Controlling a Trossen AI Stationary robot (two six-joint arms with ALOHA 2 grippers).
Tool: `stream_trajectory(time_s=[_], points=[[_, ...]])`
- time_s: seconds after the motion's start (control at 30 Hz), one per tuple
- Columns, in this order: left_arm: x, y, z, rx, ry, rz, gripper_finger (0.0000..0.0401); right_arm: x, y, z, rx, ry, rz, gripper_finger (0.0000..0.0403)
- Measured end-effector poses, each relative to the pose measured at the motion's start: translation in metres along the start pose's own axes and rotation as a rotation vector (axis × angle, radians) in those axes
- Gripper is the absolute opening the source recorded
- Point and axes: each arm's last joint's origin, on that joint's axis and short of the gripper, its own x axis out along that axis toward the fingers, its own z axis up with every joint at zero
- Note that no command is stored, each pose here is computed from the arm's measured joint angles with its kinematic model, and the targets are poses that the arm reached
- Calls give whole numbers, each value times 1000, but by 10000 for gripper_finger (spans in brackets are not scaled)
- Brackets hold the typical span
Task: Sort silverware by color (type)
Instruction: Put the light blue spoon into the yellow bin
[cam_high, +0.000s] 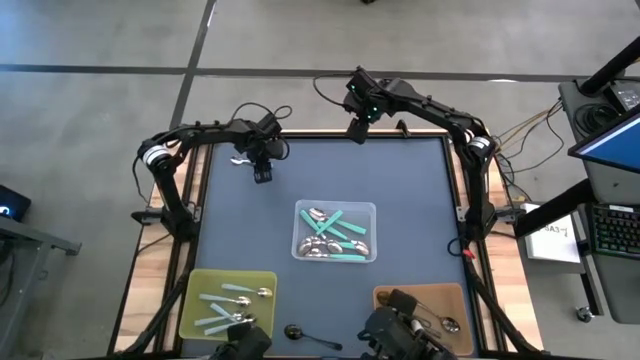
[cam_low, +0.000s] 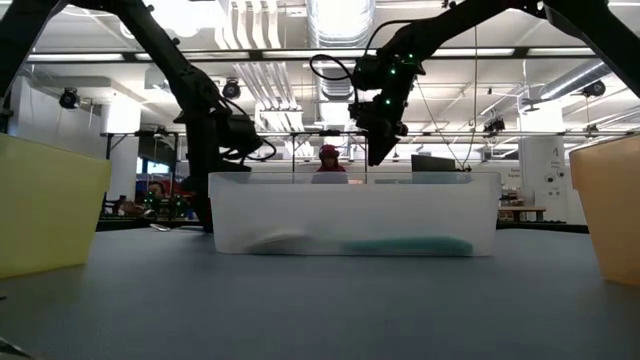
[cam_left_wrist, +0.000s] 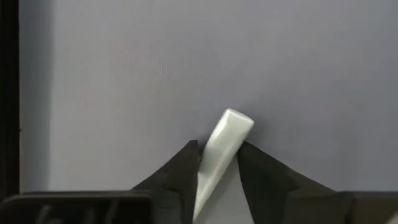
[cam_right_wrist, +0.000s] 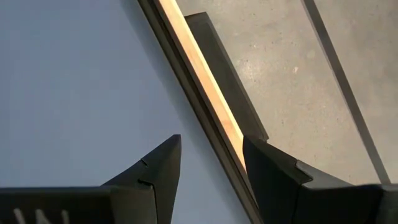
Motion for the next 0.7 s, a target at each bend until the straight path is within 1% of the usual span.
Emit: stream_trajectory(time_s=[0.13,0.17,0.33,0.47,0.6,0.7], points=[[0,0,0,-37,-2,-4,32,0,0,0,-1,0,1,164],[0,0,0,-55,-7,0,25,0,0,0,0,0,0,164],[-2,1,1,-148,-22,-3,25,0,0,0,10,0,1,164],[-9,-1,0,-225,-51,-35,25,0,1,-1,9,7,3,164],[-27,-4,1,-296,-129,-106,25,0,1,-1,9,9,4,164],[-46,-8,3,-336,-196,-143,25,0,1,-1,9,12,4,164]])
